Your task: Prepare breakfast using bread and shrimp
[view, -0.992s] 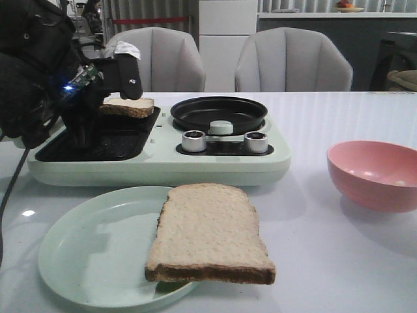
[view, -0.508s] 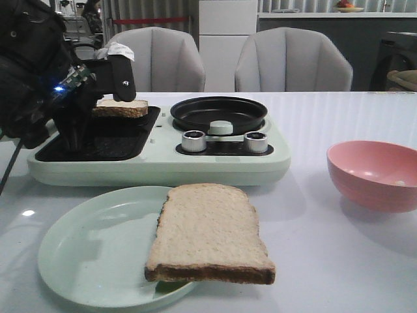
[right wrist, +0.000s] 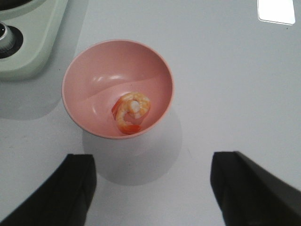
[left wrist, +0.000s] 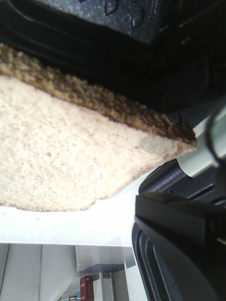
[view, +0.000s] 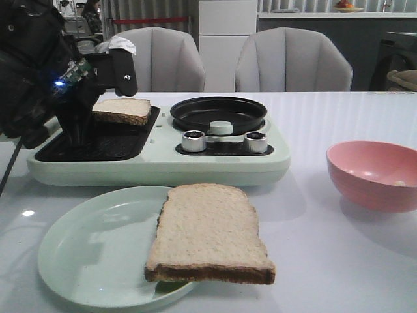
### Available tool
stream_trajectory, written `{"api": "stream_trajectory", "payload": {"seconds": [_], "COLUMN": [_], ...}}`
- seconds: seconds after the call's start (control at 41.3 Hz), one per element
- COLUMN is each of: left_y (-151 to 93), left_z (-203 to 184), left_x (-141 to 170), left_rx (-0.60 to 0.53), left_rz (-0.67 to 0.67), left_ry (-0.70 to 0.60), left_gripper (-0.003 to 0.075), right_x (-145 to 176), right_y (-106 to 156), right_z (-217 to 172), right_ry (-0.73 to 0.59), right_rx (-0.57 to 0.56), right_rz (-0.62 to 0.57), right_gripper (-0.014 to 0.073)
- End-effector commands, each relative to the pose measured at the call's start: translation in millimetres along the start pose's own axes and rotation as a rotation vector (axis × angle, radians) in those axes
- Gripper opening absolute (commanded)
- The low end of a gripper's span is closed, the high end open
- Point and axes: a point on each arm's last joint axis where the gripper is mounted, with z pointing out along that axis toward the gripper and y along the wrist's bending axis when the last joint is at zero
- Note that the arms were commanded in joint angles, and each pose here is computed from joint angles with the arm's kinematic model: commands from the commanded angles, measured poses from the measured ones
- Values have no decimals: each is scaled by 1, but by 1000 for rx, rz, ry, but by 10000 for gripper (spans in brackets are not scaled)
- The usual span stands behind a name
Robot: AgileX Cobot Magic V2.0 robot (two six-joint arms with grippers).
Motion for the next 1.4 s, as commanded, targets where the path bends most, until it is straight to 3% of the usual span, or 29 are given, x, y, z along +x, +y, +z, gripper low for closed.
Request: {"api": "stream_trajectory", "payload": {"seconds": [0.0, 0.46, 0.605, 0.823, 1.21, 1.38], "left_y": [31, 61, 65, 75, 98, 101], "left_z": [-20, -61, -77, -110, -213, -263], "left_x": [-3, -8, -7, 0, 2, 6], "left_rx": [-102, -154, -93, 1, 179, 244], "left_rz": [-36, -178, -261, -494, -832, -889], "left_ry": [-1, -44, -30, -3, -154, -228], "left_gripper": [476, 469, 470, 470, 468, 468], "right_x": [-14, -14, -14, -14, -14, -14], "right_y": [-1, -1, -1, -1, -1, -1], "right_z": [-5, -5, -5, -5, -5, -5], "right_ry": [-96, -96, -96, -96, -96, -96], "right_rx": [7, 7, 7, 7, 7, 7], "right_rz": [-5, -5, -5, -5, -5, -5], "right_gripper": [615, 615, 615, 615, 615, 615]}}
